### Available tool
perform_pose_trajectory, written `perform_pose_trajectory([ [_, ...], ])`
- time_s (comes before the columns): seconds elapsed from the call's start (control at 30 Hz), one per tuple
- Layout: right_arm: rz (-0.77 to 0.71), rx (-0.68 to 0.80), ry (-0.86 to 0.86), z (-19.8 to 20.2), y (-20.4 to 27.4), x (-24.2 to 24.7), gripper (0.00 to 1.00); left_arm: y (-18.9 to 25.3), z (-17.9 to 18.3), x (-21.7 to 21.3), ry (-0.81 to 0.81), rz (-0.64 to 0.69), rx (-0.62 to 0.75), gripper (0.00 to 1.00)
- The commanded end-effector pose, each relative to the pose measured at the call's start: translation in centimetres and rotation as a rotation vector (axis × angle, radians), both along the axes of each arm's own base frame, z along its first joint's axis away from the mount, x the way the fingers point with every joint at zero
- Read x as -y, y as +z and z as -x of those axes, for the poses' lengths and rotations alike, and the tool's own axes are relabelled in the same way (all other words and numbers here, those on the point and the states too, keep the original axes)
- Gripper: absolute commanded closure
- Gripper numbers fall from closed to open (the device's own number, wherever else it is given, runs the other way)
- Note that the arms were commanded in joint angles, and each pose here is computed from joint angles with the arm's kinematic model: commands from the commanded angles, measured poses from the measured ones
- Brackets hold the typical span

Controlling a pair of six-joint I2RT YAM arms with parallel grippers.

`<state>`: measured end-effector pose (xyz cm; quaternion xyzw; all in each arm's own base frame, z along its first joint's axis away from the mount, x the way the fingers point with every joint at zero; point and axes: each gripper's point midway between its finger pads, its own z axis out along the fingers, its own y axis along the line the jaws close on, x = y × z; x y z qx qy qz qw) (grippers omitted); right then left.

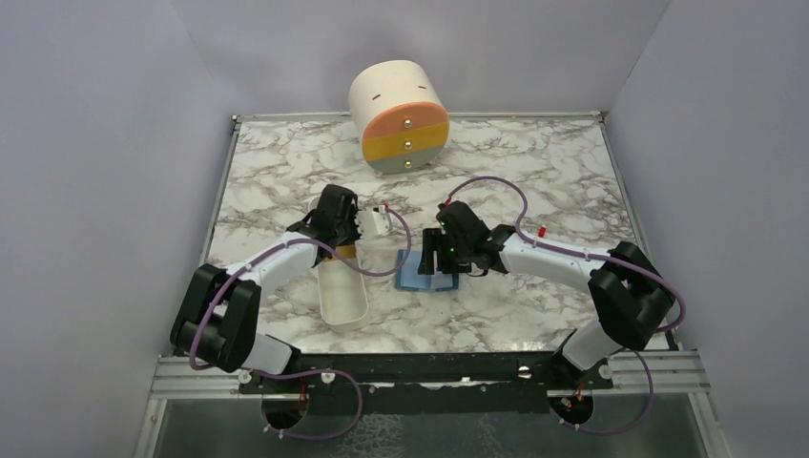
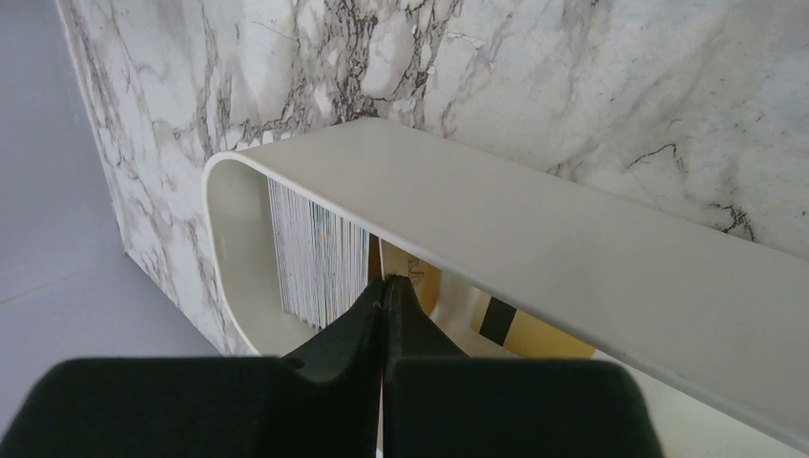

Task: Put the credit cards into the card holder
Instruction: Pick up the credit card from the storage box.

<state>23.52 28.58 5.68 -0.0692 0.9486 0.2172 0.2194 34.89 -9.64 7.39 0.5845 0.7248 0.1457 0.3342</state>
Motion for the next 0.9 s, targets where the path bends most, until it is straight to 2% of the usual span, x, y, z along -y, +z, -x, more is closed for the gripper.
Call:
perform_pose_trajectory([
  [0.0,-0.039,0.022,0.015,0.1,0.9,-0.6,0.36,2.9,-0.7,0.4,0.028,0.042,0.032,1.00],
  [0.2,-0.035,0.018,0.018,0.3,0.7,-0.5,0.36,5.3,-0.3,1.0,0.049,0.118,0.045,1.00],
  [0.43,-0.048,0.025,0.021,0.2,1.2,-0.6,0.36,7.1,0.1,0.6,0.165,0.183,0.028,1.00],
  [0.7,-0.061,0.015,0.047,0.5,1.2,-1.0,0.36,12.9,0.6,2.1,0.318,0.487,0.088,1.00],
  [0.87,-0.066,0.013,0.049,0.5,1.3,-1.1,0.37,14.4,1.3,2.7,0.472,0.661,0.041,1.00],
])
